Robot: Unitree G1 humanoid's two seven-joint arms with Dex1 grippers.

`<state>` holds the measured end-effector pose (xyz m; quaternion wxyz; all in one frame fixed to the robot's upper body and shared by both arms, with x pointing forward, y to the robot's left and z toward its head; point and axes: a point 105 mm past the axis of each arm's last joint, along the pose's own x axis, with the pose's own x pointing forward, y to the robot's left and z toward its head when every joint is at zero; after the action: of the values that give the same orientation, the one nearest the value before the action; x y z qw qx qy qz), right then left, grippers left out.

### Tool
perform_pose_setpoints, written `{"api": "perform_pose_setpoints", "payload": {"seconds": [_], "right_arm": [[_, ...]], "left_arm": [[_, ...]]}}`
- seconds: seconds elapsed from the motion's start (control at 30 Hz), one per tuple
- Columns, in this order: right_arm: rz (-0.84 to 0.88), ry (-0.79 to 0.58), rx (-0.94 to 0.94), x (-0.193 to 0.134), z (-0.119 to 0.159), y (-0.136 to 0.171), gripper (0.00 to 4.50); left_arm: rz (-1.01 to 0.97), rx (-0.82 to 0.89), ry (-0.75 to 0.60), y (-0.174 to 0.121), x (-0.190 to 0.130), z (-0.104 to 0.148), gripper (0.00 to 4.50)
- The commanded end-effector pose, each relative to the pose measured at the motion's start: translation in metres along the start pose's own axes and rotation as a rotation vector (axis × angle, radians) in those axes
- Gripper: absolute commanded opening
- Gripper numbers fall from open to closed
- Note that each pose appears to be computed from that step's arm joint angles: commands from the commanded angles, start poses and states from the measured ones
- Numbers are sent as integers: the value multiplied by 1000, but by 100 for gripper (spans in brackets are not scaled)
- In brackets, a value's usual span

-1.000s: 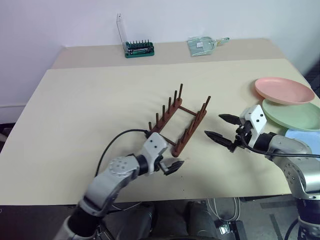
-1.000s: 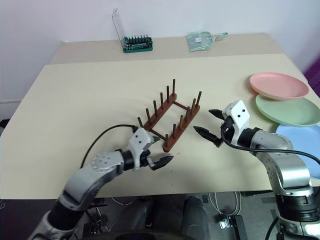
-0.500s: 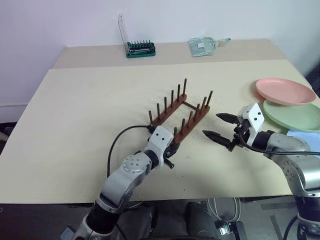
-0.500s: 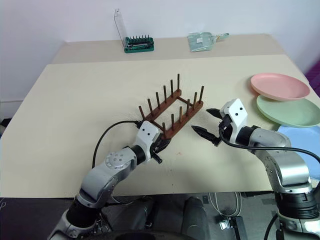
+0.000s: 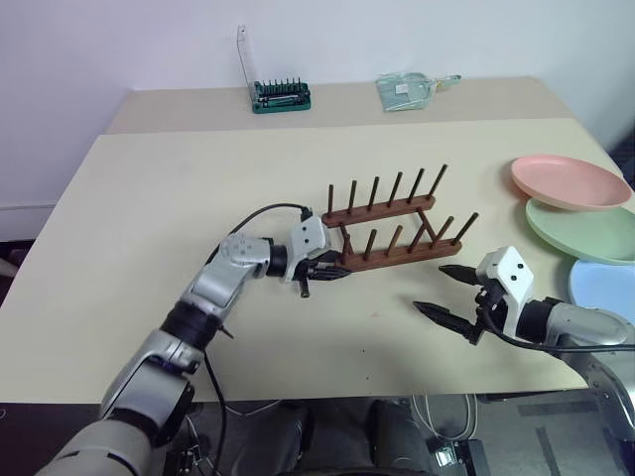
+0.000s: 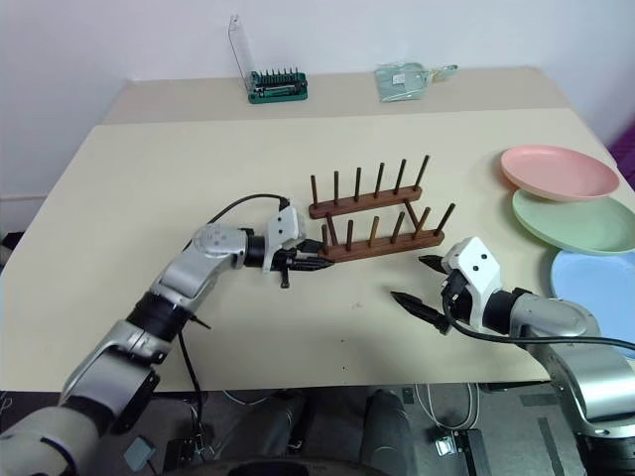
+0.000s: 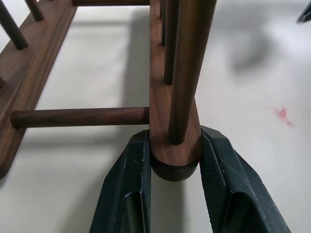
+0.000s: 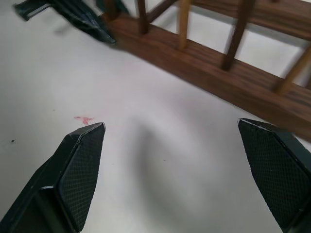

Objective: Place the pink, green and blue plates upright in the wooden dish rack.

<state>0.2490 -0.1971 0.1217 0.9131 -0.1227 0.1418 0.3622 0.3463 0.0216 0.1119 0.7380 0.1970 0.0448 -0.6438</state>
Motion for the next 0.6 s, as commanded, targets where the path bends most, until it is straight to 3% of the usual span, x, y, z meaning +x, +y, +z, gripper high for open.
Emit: {"api": "perform_pose_setpoints", "payload": {"seconds": [0.03, 0.27, 0.3, 0.37, 0.5, 0.53, 0.6], "right_arm": [[-55, -49, -28, -8, 11, 1, 450], [-103, -45, -19, -17, 4, 5, 450], [-106, -45, -19, -17, 3, 5, 450], [-110, -46, -21, -16, 3, 4, 450], [-115, -38, -22, -14, 4, 0, 450], [-132, -11, -17, -15, 0, -5, 450], [-154, 31, -16, -16, -7, -12, 368]], "left_arm": [[-36, 50, -20, 9, 3, 5, 80], [-70, 40, 30, 16, 6, -7, 80], [-73, 34, 35, 16, 7, -9, 160], [-77, 24, 38, 15, 7, -11, 221], [-21, -2, 67, 21, -6, -20, 416], [-1, -28, 74, 22, -16, -24, 416], [25, -67, 74, 22, -29, -27, 373]]}}
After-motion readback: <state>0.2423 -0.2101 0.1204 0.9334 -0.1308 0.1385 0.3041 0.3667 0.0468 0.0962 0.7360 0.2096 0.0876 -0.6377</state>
